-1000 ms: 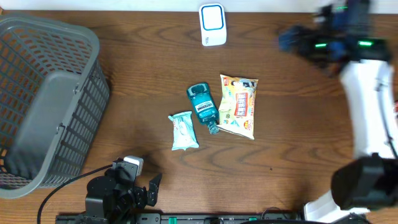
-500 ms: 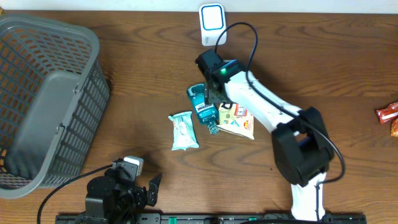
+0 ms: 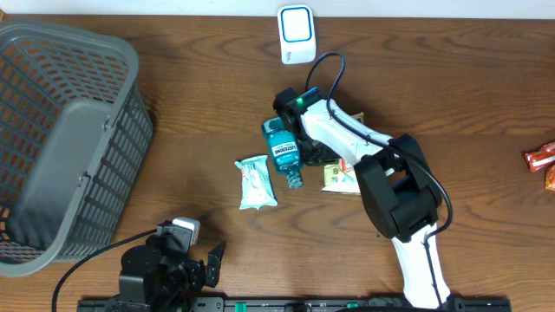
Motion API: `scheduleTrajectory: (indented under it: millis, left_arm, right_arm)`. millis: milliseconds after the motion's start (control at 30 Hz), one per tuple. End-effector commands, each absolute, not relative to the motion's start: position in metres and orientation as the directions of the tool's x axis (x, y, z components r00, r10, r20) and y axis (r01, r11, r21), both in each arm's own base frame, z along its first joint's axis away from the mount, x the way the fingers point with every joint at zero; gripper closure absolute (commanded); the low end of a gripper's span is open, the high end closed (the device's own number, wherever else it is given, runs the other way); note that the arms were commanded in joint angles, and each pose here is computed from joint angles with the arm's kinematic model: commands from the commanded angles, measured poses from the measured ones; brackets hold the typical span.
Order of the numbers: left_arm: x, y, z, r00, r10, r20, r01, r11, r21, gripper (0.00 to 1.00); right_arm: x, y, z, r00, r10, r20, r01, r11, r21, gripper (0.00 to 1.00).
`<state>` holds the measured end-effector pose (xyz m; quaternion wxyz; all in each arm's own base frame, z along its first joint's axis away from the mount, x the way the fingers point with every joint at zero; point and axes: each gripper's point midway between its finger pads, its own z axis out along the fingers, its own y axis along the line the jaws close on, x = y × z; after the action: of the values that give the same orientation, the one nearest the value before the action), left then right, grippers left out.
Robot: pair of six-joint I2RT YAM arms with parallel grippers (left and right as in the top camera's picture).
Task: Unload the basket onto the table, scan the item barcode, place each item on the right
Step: 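Move right gripper to the yellow snack bag and grasp it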
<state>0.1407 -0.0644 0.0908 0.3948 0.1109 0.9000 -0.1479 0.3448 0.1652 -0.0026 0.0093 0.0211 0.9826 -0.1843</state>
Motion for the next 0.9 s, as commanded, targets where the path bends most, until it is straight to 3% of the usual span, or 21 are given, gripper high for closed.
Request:
scheduleTrajectory:
  millis: [0, 133, 233, 300, 433, 600, 733, 867]
  left_arm:
    - [0.138, -0.065, 0.090, -0.670, 0.083, -0.738, 0.318, 0.930, -0.184, 0.01]
    - [0.138, -0.065, 0.090, -0.670, 0.083, -0.738, 0.318, 0.930, -0.184, 0.01]
    - [0.138, -0.065, 0.090, -0.670, 0.083, -0.738, 0.318, 0.930, -0.184, 0.01]
    - [0.138, -0.065, 0.090, -0.670, 0.083, -0.738, 0.318, 0.930, -0.184, 0.01]
    - [0.138, -0.065, 0.090, -0.670, 0.083, -0.738, 0.318, 0.930, -0.184, 0.01]
    - [0.138, -0.065, 0.090, -0.670, 0.083, -0.738, 0.318, 0.930, -0.184, 0.01]
    - [0.138, -0.065, 0.090, -0.670, 0.083, -0.738, 0.318, 0.930, -0.184, 0.01]
    - [0.138, -0.065, 0.090, -0.670, 0.083, -0.738, 0.318, 0.930, -0.184, 0.01]
  right_arm:
    - [0.308, 0.189, -0.045, -0.970, -0.038, 0.241, -0.080, 0.983, -0.165, 0.99]
    - [0.323, 0.221, 0.003, -0.950, -0.217, 0.226, -0.192, 0.973, 0.127, 0.99]
    - [0.324, 0.248, 0.063, -0.904, -0.417, 0.092, -0.327, 0.814, 0.480, 0.99]
    - [0.324, 0.245, 0.089, -0.893, -0.449, 0.033, -0.348, 0.734, 0.583, 0.99]
    - [0.333, 0.229, 0.094, -0.887, -0.462, -0.023, -0.374, 0.685, 0.625, 0.99]
    - [0.322, 0.246, 0.132, -0.826, -0.519, -0.220, -0.455, 0.382, 0.804, 0.99]
    - [0.308, 0.248, 0.145, -0.779, -0.530, -0.335, -0.507, 0.217, 0.834, 0.99]
    - [0.301, 0.249, 0.127, -0.758, -0.525, -0.388, -0.535, 0.159, 0.829, 0.99]
